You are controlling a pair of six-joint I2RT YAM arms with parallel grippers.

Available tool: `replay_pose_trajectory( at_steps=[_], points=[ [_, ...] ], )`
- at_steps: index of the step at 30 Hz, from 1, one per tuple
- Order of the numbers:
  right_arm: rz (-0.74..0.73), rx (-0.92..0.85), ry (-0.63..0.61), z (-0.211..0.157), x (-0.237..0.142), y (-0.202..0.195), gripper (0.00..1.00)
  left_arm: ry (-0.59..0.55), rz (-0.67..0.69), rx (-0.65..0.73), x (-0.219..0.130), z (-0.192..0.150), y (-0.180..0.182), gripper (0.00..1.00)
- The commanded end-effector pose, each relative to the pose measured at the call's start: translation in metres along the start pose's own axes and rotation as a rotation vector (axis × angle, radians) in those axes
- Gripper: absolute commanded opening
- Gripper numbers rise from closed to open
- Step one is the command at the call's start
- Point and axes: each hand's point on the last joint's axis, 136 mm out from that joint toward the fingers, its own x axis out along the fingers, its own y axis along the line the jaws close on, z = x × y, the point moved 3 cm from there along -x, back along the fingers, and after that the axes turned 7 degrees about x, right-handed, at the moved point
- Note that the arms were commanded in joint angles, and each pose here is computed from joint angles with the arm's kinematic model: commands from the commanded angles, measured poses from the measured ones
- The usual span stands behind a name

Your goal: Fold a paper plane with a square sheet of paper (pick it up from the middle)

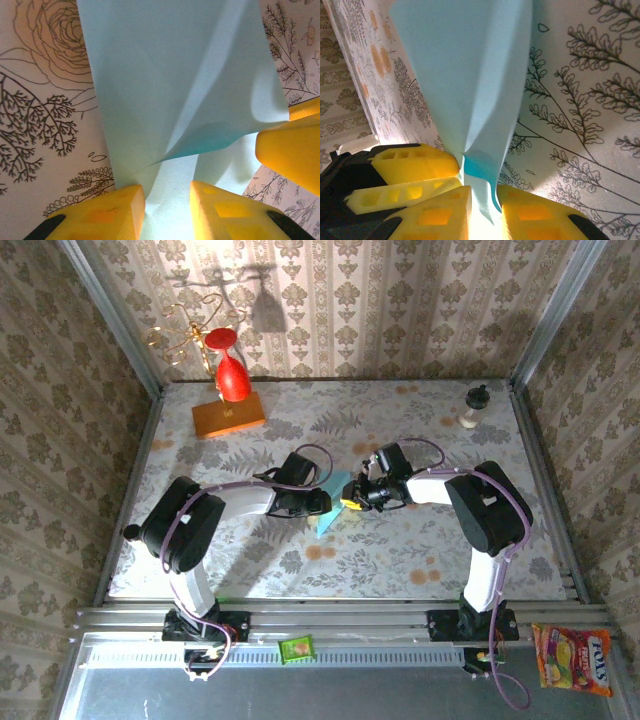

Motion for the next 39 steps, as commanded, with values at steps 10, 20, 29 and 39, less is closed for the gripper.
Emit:
replay_pose_trajectory(
  at_steps=[10, 20, 29, 39],
  points=[
    [-0.022, 0.005, 0.030, -0.004, 0.005, -0.006, 0.20, 0.097, 0.114, -0.064, 0.003, -0.029, 0.028, 0.26],
    [-0.084, 0.016, 0.003, -0.001, 0.004, -0.016, 0.19, 0.088, 0.125, -0.067, 0.000, -0.027, 0.028, 0.25],
    [-0.056, 0.005, -0.026, 0.003, 0.002, -0.009, 0.10, 0.052, 0.128, -0.057, -0.015, -0.017, 0.022, 0.27],
    [0.017, 0.034, -0.081, -0.001, -0.017, 0.011, 0.07, -0.129, 0.196, 0.079, -0.072, 0.005, -0.005, 0.42]
  ],
)
